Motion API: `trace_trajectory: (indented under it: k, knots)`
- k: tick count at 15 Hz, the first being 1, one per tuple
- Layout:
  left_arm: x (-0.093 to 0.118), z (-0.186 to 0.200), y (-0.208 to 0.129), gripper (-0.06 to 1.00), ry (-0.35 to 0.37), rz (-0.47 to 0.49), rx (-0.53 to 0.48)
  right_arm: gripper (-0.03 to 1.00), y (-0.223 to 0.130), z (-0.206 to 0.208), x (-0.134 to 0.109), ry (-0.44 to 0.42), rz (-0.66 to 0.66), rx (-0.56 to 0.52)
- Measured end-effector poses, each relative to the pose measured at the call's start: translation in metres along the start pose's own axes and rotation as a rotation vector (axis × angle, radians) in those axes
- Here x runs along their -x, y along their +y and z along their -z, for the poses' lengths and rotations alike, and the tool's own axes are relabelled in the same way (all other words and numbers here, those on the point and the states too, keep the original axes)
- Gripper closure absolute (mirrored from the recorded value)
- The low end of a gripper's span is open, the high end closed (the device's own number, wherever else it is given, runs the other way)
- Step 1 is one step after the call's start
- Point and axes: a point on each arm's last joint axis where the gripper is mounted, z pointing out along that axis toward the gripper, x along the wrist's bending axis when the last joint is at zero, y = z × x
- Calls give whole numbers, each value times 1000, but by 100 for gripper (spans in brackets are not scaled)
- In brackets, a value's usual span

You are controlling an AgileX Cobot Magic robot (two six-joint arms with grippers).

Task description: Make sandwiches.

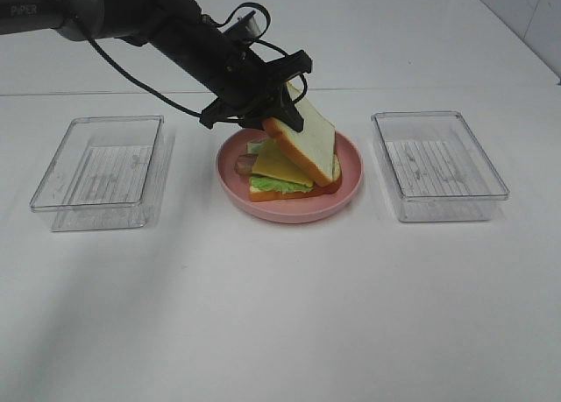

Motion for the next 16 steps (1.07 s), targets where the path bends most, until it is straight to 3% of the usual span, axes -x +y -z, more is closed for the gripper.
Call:
trace_trajectory:
  k: [2, 3, 4, 5, 6, 7, 10, 15, 16]
  knots:
    - [-1, 0, 0, 72, 16, 5, 2, -2, 0, 0, 0, 0, 0, 0]
    - [-3, 0, 1, 62, 35, 9, 8, -2, 0, 0, 0, 0, 0, 0]
    - [-5, 0, 1, 42, 50, 15, 6, -2, 0, 0, 0, 0, 0, 0]
    - [-5, 0, 0, 33, 57, 13, 5, -2, 0, 0, 0, 0, 0, 0]
    - [-5, 2, 1, 11, 65, 11, 4, -2, 0, 0, 0, 0, 0, 0]
    - [-1, 4, 4, -1, 64, -7, 0, -2, 0, 0, 0, 0, 0, 0]
    - [11, 16, 13, -3, 64, -31, 4, -2, 0, 0, 0, 0, 0, 0]
    - [26, 65, 30, -3, 318, -127, -16, -2, 0, 0, 0, 0, 0, 0]
    - [29, 69, 33, -3, 330, -143, 5, -2, 0, 0, 0, 0, 0, 0]
